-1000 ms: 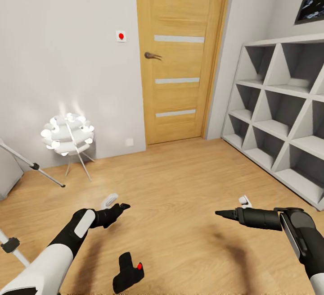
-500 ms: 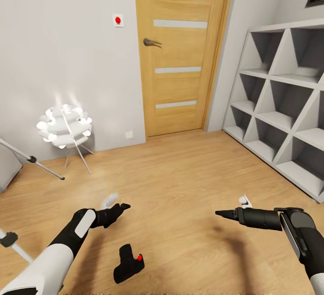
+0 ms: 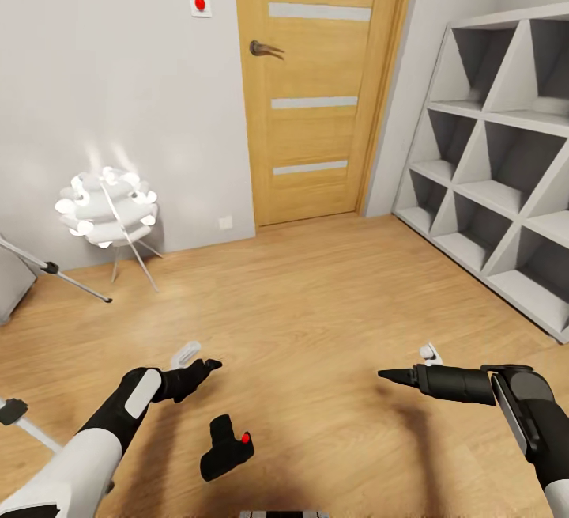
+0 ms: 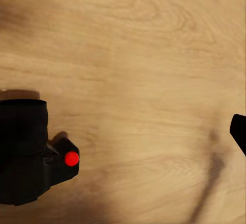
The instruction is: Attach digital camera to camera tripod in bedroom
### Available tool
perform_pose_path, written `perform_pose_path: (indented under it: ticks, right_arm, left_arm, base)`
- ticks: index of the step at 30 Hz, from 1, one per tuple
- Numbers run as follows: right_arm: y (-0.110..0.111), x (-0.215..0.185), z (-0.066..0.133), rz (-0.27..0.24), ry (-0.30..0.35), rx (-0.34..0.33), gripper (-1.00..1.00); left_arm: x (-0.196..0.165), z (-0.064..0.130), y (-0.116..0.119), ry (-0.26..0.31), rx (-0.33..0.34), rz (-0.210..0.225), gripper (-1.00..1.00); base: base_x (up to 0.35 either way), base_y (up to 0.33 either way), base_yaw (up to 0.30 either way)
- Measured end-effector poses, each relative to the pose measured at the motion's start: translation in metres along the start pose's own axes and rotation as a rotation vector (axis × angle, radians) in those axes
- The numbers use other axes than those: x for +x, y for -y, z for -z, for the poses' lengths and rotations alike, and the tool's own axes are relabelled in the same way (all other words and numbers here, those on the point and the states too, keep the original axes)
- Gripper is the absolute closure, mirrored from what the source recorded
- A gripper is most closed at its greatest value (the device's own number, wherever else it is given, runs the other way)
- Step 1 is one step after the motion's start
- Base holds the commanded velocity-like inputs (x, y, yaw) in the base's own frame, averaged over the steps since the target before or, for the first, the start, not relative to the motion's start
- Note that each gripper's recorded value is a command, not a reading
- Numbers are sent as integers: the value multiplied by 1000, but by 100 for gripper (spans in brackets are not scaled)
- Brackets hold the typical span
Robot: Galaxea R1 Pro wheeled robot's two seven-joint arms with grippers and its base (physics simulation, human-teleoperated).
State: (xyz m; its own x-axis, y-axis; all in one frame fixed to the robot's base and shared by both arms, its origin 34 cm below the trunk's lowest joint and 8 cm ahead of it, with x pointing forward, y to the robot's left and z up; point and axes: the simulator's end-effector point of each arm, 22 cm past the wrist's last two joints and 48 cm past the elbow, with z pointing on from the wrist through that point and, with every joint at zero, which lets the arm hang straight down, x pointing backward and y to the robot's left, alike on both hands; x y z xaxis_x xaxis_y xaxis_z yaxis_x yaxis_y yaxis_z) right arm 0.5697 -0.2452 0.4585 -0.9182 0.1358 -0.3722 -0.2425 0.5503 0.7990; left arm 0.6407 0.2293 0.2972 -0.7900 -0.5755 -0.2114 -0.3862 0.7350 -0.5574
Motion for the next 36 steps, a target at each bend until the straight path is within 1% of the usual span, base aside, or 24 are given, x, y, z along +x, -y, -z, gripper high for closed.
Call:
perform_pose_path:
  ticks: [3, 5, 7, 36]
  right_arm:
    - [5, 3, -3, -10, -7, 2, -100]
    - [8, 5, -5, -17, -11, 3, -100]
    - [11, 7, -6, -24, -16, 4, -100]
    - [57, 38, -32, -121, -81, 20, -100]
  left_arm:
    - [-4, 2, -27, -3, -39, 14, -100]
    - [-4, 1, -38, -8, -54, 22, -100]
    - [-3, -1, -43, -14, -62, 27, -100]
    - [35, -38, -92, -99, -125, 70, -100]
  base:
    - [0, 0, 0]
    - [0, 0, 0]
    - [0, 0, 0]
    - [0, 0, 0]
